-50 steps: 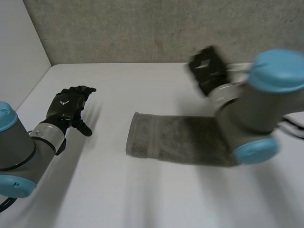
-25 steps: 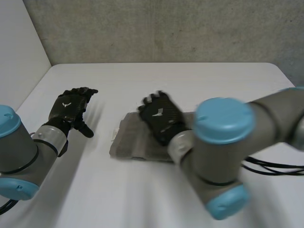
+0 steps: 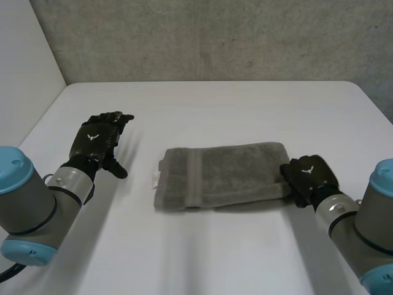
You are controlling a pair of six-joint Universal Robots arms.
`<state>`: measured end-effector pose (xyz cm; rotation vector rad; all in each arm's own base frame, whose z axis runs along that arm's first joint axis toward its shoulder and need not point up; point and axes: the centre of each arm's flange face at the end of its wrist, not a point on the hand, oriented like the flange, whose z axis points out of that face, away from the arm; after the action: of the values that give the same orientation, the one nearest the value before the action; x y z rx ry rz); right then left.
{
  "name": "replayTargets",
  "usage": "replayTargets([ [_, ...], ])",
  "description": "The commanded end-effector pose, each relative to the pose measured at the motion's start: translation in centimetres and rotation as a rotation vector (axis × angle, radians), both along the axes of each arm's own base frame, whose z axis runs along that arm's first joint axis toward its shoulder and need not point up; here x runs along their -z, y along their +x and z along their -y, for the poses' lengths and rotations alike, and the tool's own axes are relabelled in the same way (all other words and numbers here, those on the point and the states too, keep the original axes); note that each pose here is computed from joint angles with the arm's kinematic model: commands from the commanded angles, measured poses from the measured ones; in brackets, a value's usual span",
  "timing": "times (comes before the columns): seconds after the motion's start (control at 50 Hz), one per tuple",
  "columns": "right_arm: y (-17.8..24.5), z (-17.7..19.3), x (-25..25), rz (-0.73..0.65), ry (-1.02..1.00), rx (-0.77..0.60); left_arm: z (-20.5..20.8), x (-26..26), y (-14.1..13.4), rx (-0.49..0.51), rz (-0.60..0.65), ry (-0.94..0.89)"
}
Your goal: Fold the towel.
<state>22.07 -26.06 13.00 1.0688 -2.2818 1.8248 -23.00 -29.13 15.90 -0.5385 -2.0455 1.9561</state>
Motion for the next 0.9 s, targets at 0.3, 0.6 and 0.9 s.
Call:
replayTargets([
  [0.3, 9.3, -1.6, -7.4, -0.184, -0.431, -0.254, 0.3, -9.3, -1.3, 0.032, -0.170, -0.200],
  [0.6, 16.7, -11.2, -0.2, -0.234, -0.224, -0.694, -0.2, -11.4, -2.4, 0.024, -0.298, -0.063],
  [0.9, 10.1, -4.9, -9.4, 0.170, -0.158, -0.312, -1.5, -9.4, -5.2, -0.013, -0.280, -0.011],
])
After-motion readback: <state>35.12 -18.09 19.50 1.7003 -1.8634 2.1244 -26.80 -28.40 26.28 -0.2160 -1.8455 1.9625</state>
